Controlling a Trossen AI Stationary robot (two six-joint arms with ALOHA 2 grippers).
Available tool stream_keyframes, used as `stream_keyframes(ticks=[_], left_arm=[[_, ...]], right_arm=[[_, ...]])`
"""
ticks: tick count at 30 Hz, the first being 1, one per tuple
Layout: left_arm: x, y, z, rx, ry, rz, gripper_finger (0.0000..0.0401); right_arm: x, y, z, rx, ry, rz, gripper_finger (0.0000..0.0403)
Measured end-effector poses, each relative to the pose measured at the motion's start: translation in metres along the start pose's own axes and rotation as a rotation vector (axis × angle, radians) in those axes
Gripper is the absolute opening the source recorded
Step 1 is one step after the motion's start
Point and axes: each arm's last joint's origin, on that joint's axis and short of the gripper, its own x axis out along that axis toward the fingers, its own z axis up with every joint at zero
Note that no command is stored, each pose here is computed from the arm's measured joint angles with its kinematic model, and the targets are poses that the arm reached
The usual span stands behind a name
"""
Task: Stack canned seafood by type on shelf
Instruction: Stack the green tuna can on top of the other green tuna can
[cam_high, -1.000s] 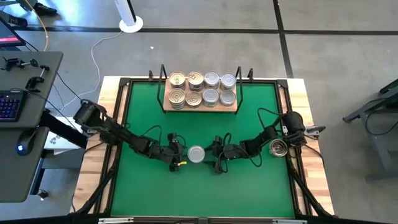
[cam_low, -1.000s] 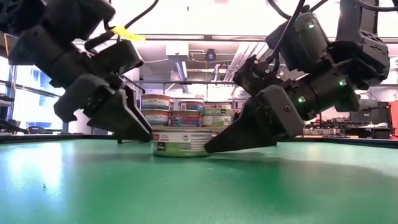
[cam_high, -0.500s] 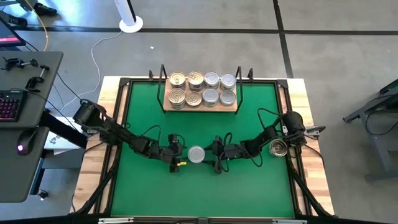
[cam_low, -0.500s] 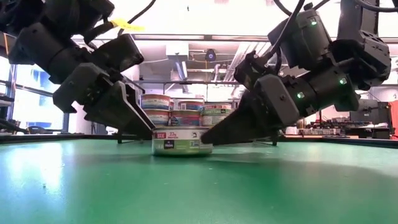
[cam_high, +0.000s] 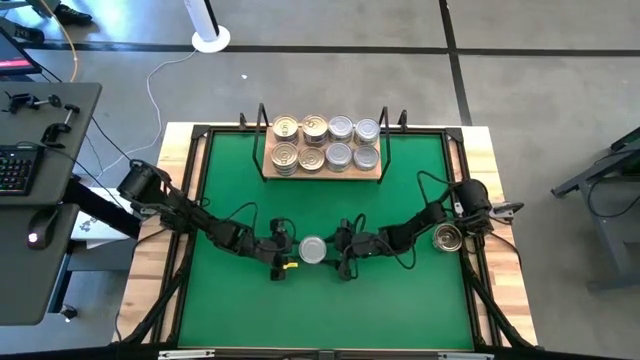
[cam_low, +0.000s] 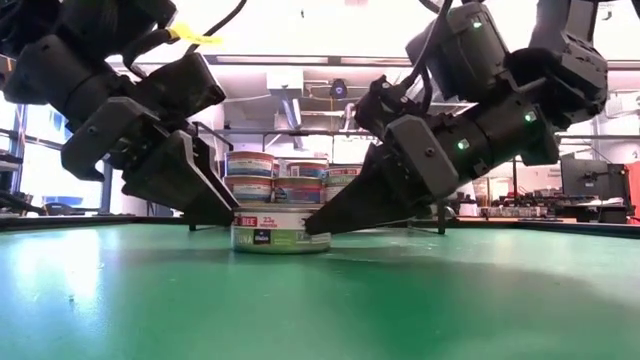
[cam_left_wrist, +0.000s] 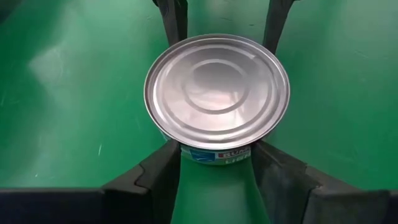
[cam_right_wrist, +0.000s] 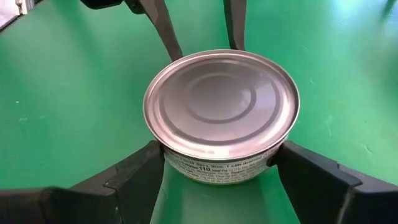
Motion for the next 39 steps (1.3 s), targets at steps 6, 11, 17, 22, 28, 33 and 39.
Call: stream_keyframes(ticks=[6,11,17,22,28,33,39], left_arm=[[0.001,0.0,0.0,-0.001,-0.009,0.008,0.0179],[0.001,-0.001,0.007,-0.011,-0.061,0.012,0.0179],[0.001,-0.002,0.011,-0.016,-0.101,0.003,0.0179],[0.001,-0.001,0.008,-0.007,-0.081,0.006,0.0179],[0.005,-0.002,0.004,-0.02,-0.066,-0.007,0.0179],[0.017,-0.007,0.0,-0.027,-0.054,-0.018,0.0179],[0.03,-0.013,0.002,-0.012,-0.036,-0.013,0.0179]], right_arm=[[-0.01,0.001,0.014,-0.009,0.004,0.003,0.0291],[-0.026,0.005,0.054,0.002,-0.128,0.003,0.029],[-0.035,0.008,0.069,-0.042,-0.106,0.012,0.029],[-0.031,0.006,0.067,-0.053,-0.018,-0.002,0.029],[-0.031,0.005,0.06,-0.017,0.059,0.005,0.029],[-0.031,0.004,0.055,-0.011,0.099,0.005,0.029],[-0.031,0.005,0.057,0.001,0.092,0.008,0.029]])
